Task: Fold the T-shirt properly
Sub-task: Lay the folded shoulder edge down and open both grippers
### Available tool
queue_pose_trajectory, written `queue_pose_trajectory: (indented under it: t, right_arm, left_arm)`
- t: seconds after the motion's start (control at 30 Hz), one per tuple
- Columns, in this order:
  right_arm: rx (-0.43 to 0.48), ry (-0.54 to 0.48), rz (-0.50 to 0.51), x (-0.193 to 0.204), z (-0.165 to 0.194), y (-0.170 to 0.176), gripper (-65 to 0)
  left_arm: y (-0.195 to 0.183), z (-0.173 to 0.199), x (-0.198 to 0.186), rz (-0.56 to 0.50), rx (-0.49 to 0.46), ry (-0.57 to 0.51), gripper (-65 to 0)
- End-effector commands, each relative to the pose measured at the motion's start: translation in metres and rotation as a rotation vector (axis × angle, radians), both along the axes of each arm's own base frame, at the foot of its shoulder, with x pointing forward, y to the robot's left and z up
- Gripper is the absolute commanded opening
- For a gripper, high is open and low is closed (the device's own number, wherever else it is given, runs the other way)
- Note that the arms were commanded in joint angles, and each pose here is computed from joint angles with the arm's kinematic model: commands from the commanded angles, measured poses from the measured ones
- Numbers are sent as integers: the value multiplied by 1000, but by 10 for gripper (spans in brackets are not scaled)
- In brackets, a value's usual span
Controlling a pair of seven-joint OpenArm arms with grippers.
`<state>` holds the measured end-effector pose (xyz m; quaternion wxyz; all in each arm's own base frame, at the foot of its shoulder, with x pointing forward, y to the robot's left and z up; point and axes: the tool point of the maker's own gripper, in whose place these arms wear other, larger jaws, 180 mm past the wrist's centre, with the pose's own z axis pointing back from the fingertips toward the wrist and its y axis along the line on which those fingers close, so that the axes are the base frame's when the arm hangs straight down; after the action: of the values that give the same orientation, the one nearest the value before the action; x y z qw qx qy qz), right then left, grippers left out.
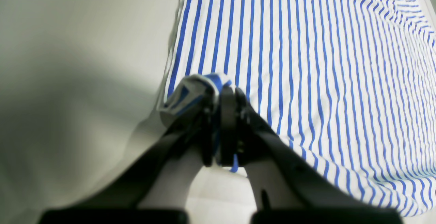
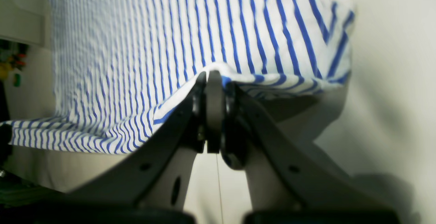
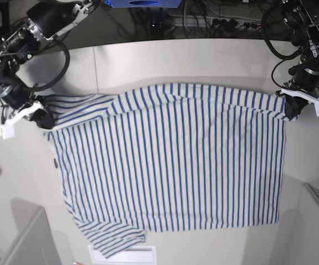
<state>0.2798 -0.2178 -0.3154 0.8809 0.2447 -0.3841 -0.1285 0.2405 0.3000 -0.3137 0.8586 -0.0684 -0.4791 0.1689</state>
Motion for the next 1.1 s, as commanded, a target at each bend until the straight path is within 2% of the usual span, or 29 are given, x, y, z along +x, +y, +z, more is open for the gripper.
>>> queue_pose_trajectory:
  t: [0.0, 0.1, 0.23, 0.4, 0.53, 0.67, 0.83, 1.07]
  right_arm:
    - [12, -55, -12, 13, 13, -3, -650]
    - [32, -55, 3, 25, 13, -3, -650]
    - [46, -35, 96, 40, 9, 17, -650]
    - [141, -14, 64, 56, 14, 24, -650]
    - [166, -23, 65, 74, 21, 20, -650]
    - [204, -6, 68, 86, 18, 17, -650]
    - [195, 1, 96, 103, 24, 11, -650]
    - [221, 3, 141, 130, 21, 30, -650]
  left_arm:
    - [3, 13, 5, 0, 18, -49, -650]
    - [5, 15, 11, 6, 13, -63, -650]
    - [11, 13, 15, 18, 51, -46, -650]
    - [17, 19, 23, 30, 96, -56, -650]
    - [28, 29, 28, 64, 104, -87, -650]
    - [36, 20, 31, 81, 123, -55, -650]
    - [42, 10, 35, 97, 133, -25, -650]
    - [49, 6, 43, 112, 133, -15, -650]
